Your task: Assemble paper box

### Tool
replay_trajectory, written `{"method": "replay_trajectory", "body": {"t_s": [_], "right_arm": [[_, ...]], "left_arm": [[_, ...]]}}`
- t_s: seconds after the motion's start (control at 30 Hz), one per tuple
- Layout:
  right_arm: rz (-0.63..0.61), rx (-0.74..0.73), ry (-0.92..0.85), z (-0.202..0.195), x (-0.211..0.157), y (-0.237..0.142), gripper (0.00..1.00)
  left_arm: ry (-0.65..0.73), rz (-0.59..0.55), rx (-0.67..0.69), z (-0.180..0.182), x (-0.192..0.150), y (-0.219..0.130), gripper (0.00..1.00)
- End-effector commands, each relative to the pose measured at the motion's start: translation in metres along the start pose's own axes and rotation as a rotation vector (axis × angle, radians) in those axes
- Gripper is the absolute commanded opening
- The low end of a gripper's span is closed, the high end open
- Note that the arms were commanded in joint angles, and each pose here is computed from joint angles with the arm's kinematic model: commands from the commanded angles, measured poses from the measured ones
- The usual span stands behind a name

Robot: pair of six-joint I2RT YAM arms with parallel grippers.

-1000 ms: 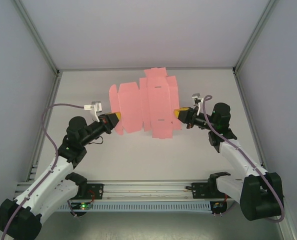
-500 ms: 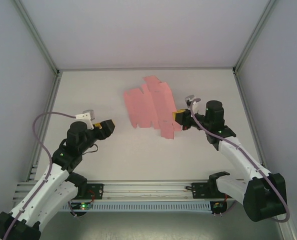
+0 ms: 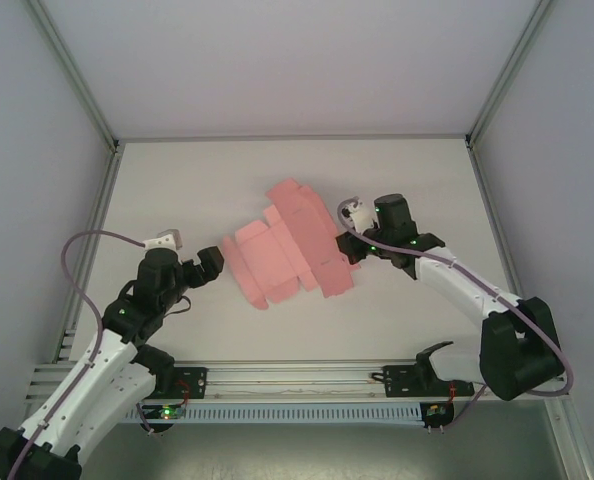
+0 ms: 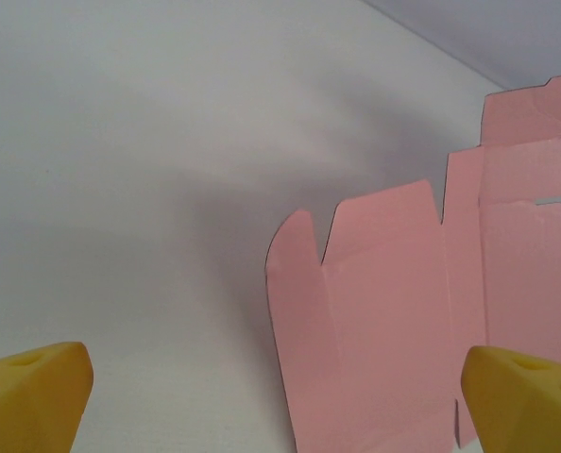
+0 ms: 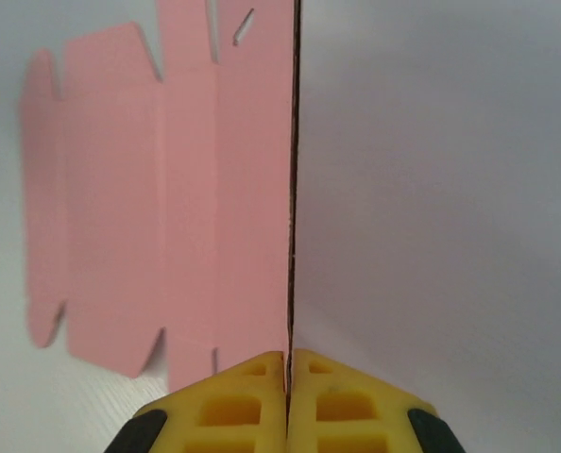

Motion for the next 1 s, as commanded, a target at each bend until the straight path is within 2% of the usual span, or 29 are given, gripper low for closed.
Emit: {"method": "replay_trajectory", "body": {"t_s": [0.0,0.2,0.3,0.73,0.97], "right_arm": [[0.116,-0.104,-0.123,-0.004,0.0,0.007,0.0],[0.232,-0.243,-0.263,-0.004,0.007,0.02,0.0],[0.249,-0.25,-0.355,0.001,0.012,0.026,0.0],[0.164,-0.387,-0.928,0.039,0.025,0.046,0.0],[0.11,-0.467,-1.118,0.054,0.021,0.054,0.0]], "left_arm": [[0.029,0.008,0.012,-0.003,0.001,0.0,1.0],[0.034,0.014,0.014,-0.004,0.001,0.004,1.0],[0.032,0.011,0.023,-0.004,0.001,0.005,1.0],[0.03,0.04,0.041,-0.008,0.002,0.017,1.0],[0.04,0.04,0.037,-0.014,0.007,0.02,1.0]]}}
Point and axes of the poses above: each hand's point on the last joint's axis, 136 mm out from that joint toward the fingers, its own y axis out along the fingers, its own z axis along the line the jaws close on, x = y × z, the point moved 9 cm from there along -y, back along the fingers, and after that the axes turned 15 degrees about -y, right-handed, at the moved point
